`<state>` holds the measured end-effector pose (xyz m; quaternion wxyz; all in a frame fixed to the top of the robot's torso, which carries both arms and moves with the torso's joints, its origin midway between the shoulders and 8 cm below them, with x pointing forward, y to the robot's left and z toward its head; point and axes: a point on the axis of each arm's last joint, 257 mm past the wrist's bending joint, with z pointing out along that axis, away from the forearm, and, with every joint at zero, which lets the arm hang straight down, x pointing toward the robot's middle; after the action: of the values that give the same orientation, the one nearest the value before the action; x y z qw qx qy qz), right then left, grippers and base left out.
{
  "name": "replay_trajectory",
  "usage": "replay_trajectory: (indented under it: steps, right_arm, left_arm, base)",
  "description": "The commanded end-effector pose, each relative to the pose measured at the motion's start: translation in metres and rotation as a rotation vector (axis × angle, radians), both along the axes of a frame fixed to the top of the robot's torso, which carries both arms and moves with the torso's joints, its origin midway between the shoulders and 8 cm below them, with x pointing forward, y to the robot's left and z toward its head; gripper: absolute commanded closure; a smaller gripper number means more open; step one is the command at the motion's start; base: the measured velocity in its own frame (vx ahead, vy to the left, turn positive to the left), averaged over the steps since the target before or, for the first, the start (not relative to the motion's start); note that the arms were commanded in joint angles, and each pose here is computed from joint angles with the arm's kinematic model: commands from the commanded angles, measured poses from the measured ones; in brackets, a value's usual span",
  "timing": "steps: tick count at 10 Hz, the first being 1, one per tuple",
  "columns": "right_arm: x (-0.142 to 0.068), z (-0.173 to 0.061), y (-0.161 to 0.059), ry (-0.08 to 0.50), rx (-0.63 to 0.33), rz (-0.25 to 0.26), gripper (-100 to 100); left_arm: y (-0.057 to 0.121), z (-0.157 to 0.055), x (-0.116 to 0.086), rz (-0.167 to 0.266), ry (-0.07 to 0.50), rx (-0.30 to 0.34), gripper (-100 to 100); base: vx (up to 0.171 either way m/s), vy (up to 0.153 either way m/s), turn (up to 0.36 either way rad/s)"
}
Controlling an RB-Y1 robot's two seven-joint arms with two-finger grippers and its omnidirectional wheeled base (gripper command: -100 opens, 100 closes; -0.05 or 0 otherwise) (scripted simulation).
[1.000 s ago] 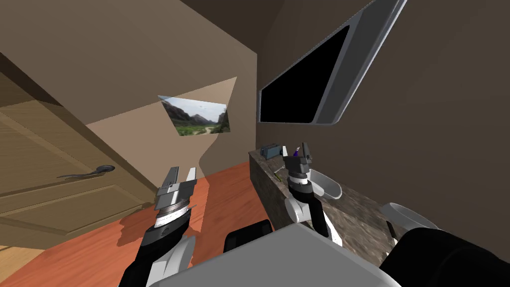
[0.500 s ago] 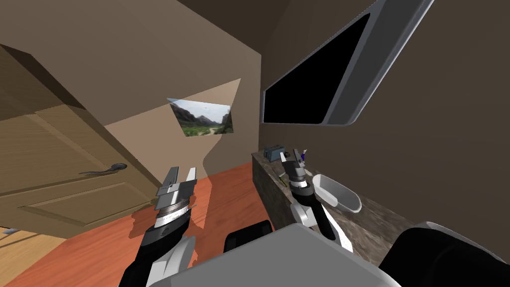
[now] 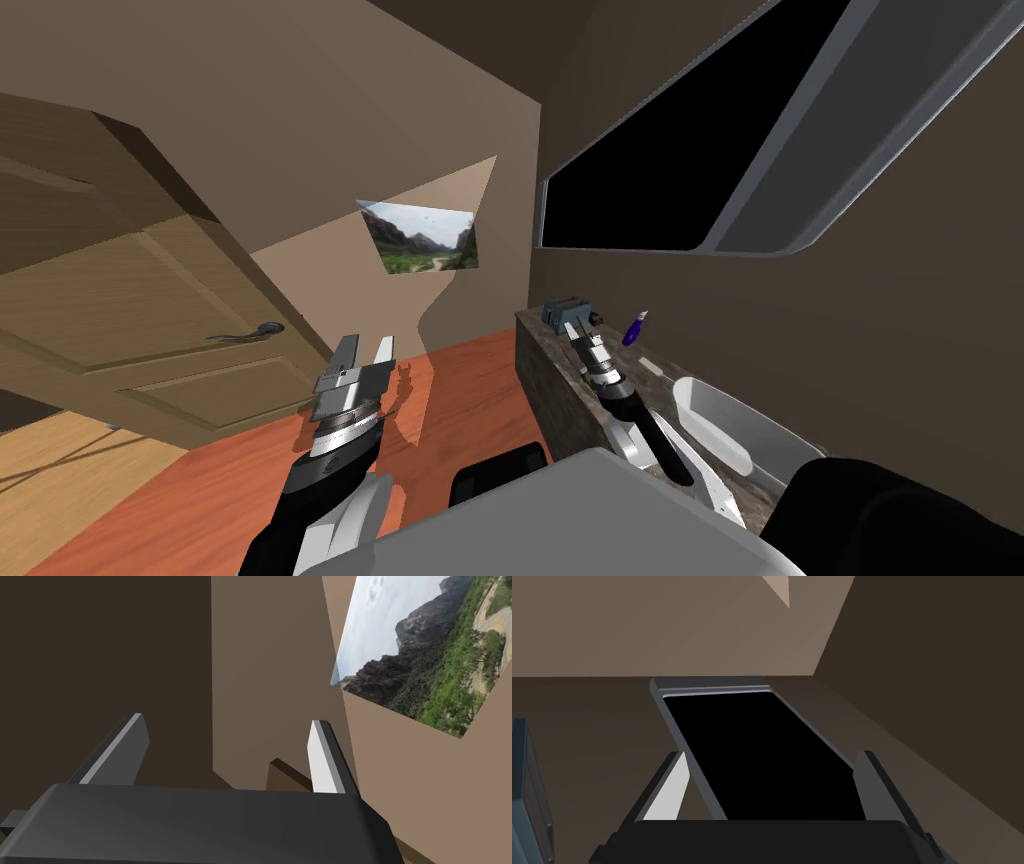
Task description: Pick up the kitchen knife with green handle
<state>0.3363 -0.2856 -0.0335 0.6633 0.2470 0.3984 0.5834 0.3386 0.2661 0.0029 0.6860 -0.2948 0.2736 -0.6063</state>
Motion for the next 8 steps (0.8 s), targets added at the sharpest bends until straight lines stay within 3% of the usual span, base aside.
replay_trajectory:
  steps: [1, 2, 3, 6, 7, 8]
  right_arm:
    - [0.001, -0.027, -0.015, 0.081, -0.073, -0.034, -100]
    - [0.001, -0.045, -0.026, 0.130, -0.116, -0.055, -100]
    - [0.001, -0.044, -0.026, 0.132, -0.126, -0.048, -100]
    - [-0.006, -0.097, -0.063, 0.283, -0.267, -0.098, -100]
    - [-0.005, -0.096, -0.062, 0.284, -0.280, -0.090, -100]
    - [-0.010, -0.113, -0.075, 0.335, -0.329, -0.102, -100]
  left_arm:
    - [0.000, 0.000, 0.000, 0.000, 0.000, 0.000, 0]
    - [0.000, 0.000, 0.000, 0.000, 0.000, 0.000, 0]
    - [0.000, 0.000, 0.000, 0.000, 0.000, 0.000, 0]
    - [0.000, 0.000, 0.000, 0.000, 0.000, 0.000, 0]
    - [0.000, 0.000, 0.000, 0.000, 0.000, 0.000, 0]
    - [0.000, 0.000, 0.000, 0.000, 0.000, 0.000, 0]
  base:
    - [0.171, 0.025, 0.149]
    - [0.175, 0.041, 0.162]
    - [0.121, 0.030, 0.061]
    - [0.121, 0.014, 0.140]
    - [0.100, 0.010, 0.052]
    - [0.081, 0.010, 0.070]
